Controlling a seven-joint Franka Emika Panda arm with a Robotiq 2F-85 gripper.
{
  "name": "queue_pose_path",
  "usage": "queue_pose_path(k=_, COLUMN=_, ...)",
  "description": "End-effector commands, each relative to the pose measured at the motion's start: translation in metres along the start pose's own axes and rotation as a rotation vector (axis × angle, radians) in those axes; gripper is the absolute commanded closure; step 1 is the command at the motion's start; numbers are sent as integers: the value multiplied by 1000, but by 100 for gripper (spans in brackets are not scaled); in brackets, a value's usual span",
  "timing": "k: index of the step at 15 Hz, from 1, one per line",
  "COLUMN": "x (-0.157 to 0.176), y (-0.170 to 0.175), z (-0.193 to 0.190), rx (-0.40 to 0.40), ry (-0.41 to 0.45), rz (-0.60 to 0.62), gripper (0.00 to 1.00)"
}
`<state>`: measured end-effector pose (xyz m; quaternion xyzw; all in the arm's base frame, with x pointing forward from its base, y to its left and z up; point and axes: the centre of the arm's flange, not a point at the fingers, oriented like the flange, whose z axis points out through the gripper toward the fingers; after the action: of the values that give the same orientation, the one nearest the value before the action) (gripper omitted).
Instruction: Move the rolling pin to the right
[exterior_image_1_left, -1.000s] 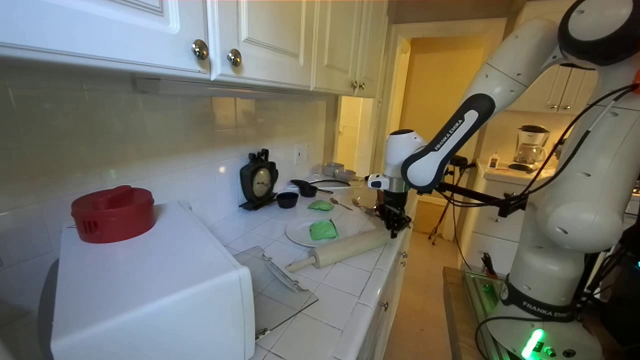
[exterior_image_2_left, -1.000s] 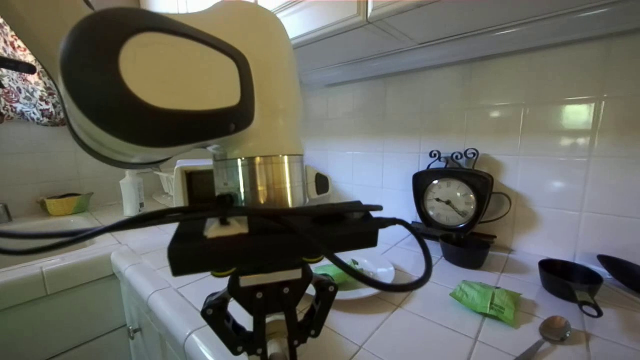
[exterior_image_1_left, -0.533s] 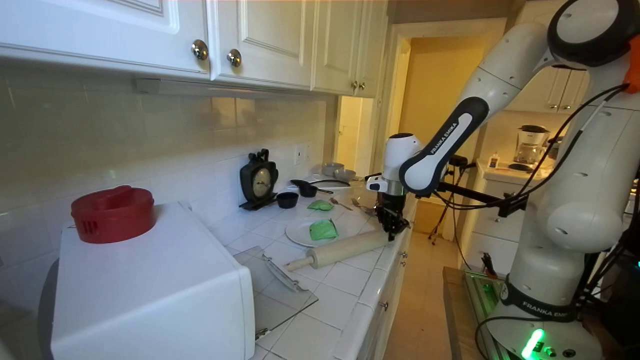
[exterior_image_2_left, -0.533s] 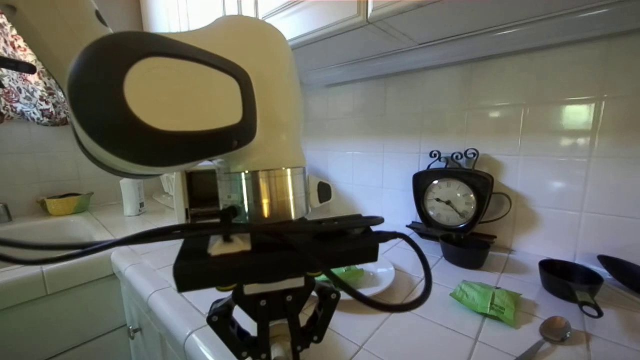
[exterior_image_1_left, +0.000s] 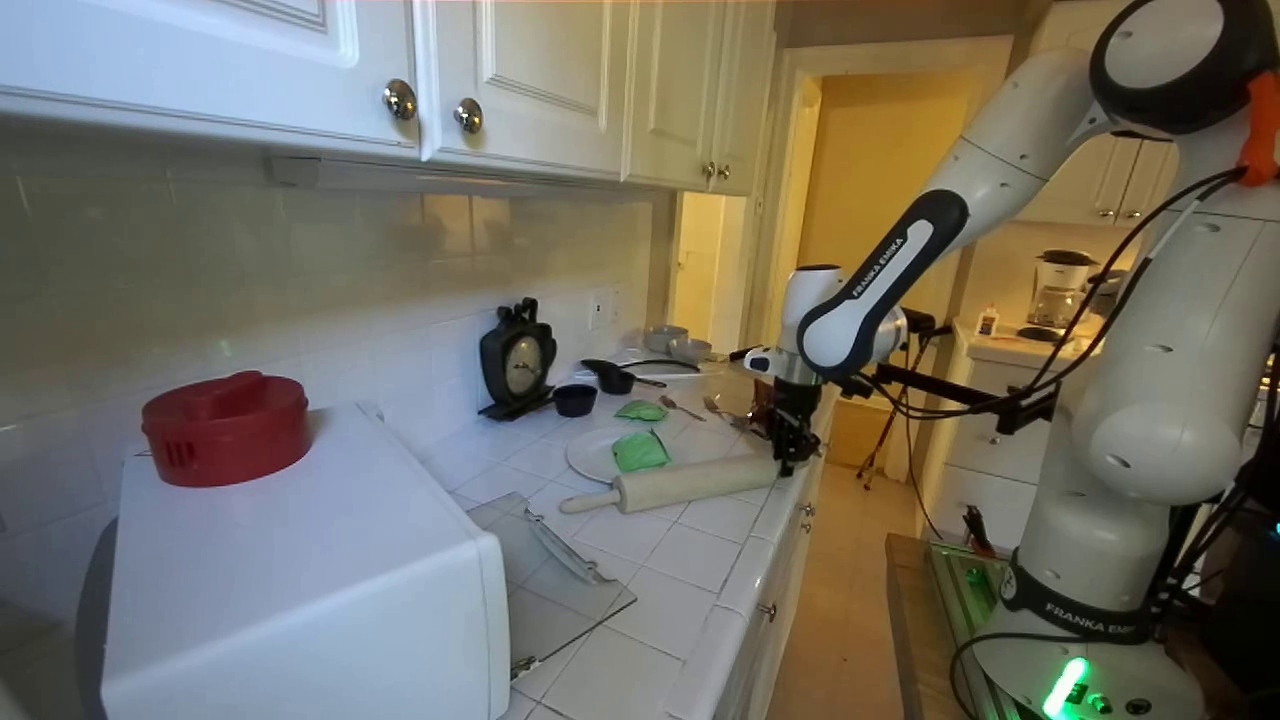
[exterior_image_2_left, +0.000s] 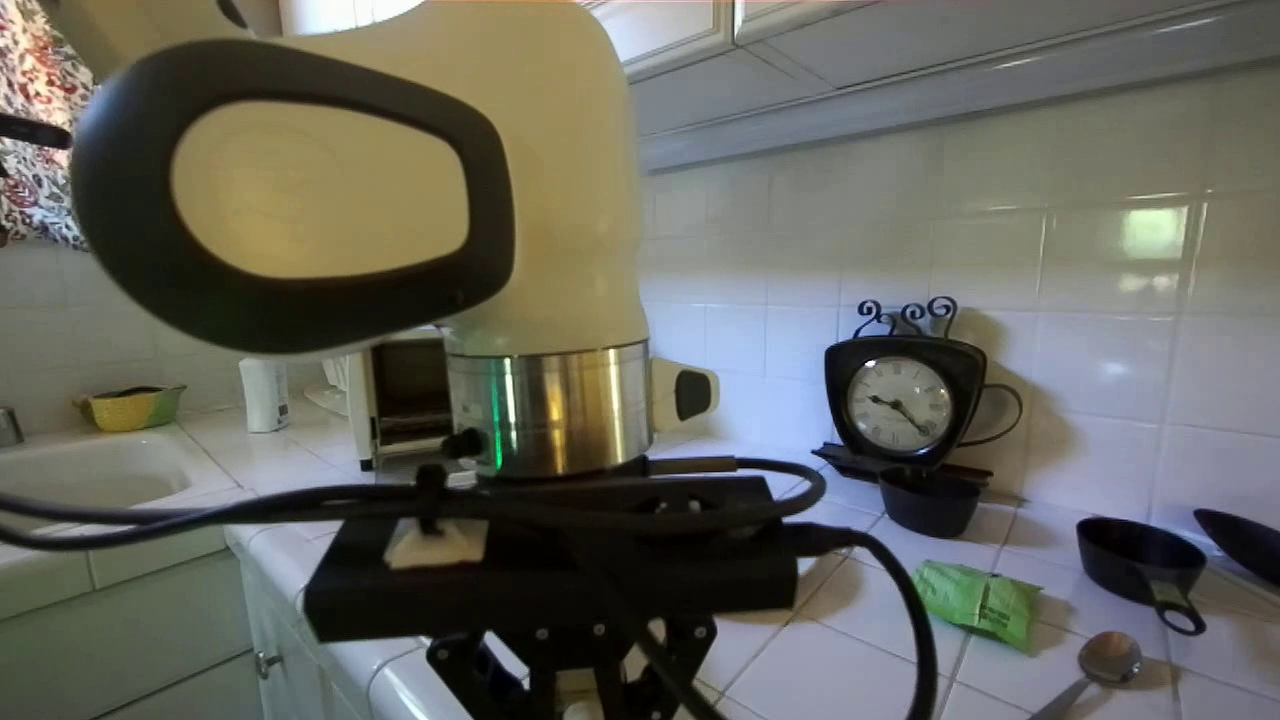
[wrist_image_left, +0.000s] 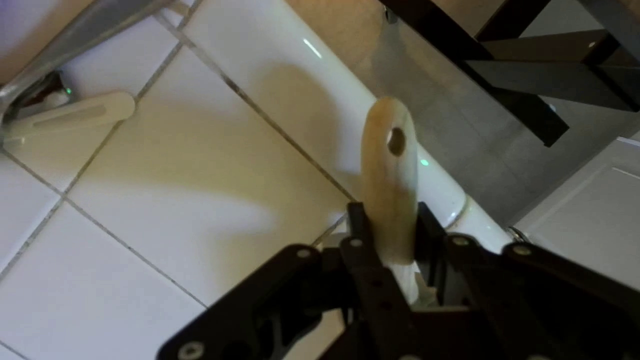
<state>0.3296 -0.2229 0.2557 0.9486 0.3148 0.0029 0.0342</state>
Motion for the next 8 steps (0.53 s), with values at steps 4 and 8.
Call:
queue_pose_path(k=4, x=3, y=-11, z=-10, rx=-7, ry=-26, rz=-76, gripper=94)
queue_pose_path(k=8, x=11, y=-21, z=-29, rx=-43, ry=-62, rz=-125, gripper=94)
